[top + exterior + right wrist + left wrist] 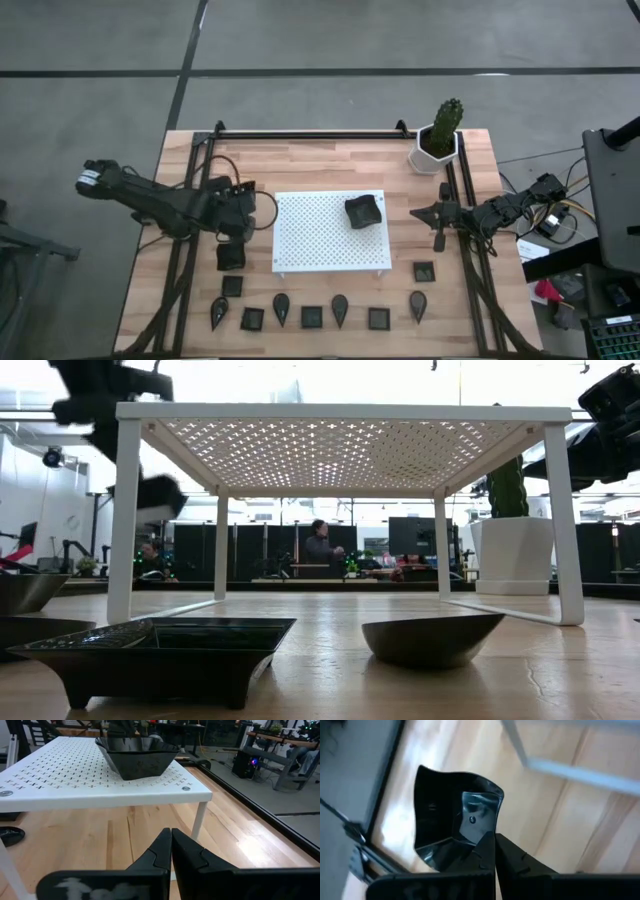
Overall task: Pick & Place Mini shaped plates
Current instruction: Stack the distorted square plate on the other distorted square plate on the shelf
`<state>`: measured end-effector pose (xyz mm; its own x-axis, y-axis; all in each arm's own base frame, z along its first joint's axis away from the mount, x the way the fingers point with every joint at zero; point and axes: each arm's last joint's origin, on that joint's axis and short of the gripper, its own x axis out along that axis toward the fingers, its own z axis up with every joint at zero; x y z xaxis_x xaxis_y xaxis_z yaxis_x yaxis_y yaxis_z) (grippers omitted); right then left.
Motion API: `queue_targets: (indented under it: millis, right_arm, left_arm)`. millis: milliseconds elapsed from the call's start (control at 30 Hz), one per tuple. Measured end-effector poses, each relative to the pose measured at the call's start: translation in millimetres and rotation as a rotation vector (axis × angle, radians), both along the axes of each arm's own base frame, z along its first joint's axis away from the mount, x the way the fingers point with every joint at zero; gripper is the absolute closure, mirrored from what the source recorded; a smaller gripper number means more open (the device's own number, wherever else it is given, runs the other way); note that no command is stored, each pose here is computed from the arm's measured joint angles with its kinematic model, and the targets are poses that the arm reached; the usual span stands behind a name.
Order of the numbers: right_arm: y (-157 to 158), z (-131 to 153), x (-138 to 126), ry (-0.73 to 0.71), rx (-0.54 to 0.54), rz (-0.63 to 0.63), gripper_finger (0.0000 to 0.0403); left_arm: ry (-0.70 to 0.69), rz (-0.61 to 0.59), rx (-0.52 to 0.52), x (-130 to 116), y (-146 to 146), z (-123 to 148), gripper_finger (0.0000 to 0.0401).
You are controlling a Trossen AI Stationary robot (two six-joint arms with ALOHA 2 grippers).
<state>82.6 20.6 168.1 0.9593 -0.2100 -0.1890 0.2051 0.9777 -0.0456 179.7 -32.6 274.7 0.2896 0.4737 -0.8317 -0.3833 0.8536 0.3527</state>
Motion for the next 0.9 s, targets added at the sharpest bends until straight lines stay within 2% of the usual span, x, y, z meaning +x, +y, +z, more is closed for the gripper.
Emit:
queue_targets:
  millis: [400,900]
  right_arm:
    - [0.0,0.0,0.0,0.001,-0.004,0.001,0.0394]
    - [0.0,0.0,0.0,0.001,0.0,0.0,0.0394]
  left_arm:
    - [-0.211,-0.077,-0.016,18.0,-4.6,38.8,0.0401]
    - [-0.332,-0.166,-0.066,38.0,-11.7,49.3,0.0401]
